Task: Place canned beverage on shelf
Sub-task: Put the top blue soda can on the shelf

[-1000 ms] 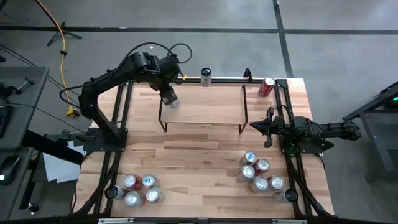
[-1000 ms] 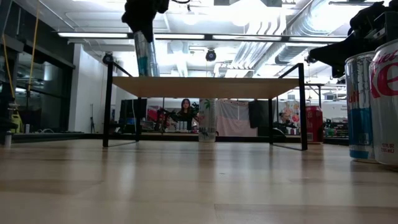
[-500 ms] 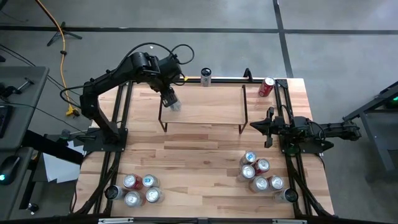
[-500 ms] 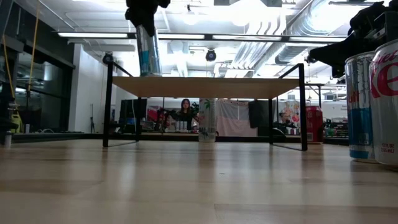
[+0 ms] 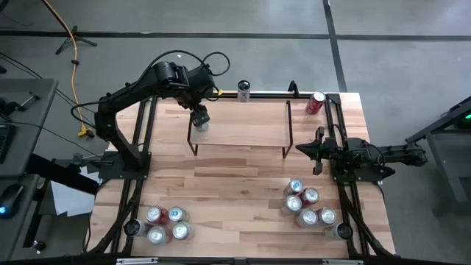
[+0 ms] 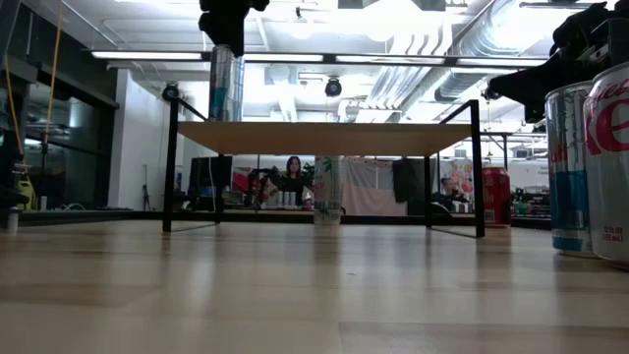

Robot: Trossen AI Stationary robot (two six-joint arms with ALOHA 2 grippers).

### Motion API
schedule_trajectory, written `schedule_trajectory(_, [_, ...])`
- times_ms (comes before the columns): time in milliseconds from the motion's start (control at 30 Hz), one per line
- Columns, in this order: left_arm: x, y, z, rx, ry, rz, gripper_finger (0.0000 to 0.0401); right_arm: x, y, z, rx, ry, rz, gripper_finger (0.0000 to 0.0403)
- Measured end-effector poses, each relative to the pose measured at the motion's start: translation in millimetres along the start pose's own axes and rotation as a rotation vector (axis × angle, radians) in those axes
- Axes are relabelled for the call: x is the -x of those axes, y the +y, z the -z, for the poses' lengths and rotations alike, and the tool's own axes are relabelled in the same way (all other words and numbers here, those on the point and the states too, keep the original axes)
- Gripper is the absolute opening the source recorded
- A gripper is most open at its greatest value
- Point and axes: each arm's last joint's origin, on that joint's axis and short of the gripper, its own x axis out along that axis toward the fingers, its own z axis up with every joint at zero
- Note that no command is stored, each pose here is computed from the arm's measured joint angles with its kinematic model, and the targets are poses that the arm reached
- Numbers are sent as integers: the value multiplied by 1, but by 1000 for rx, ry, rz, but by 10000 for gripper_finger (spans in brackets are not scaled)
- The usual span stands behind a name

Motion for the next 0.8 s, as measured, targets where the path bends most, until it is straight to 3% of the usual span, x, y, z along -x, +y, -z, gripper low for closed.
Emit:
schedule_trajectory(200, [4, 2, -1, -65, -23, 0, 229, 0, 0, 0, 0, 0, 0, 0])
schedule_trajectory(333, [24, 7, -2, -121, -93, 8, 229, 0, 0, 0, 0, 0, 0, 0])
schedule_trajectory(500, [49, 7, -1, -391, -199, 46, 229, 0, 0, 0, 0, 0, 0, 0])
schedule_trajectory(667, [55, 7, 2, -744, -211, -49, 229, 0, 0, 0, 0, 0, 0, 0])
schedule_trajectory(733, [55, 8, 1, -775, -198, -90, 229, 0, 0, 0, 0, 0, 0, 0])
schedule_trajectory(800, [55, 8, 0, -732, -210, -89, 229, 0, 0, 0, 0, 0, 0, 0])
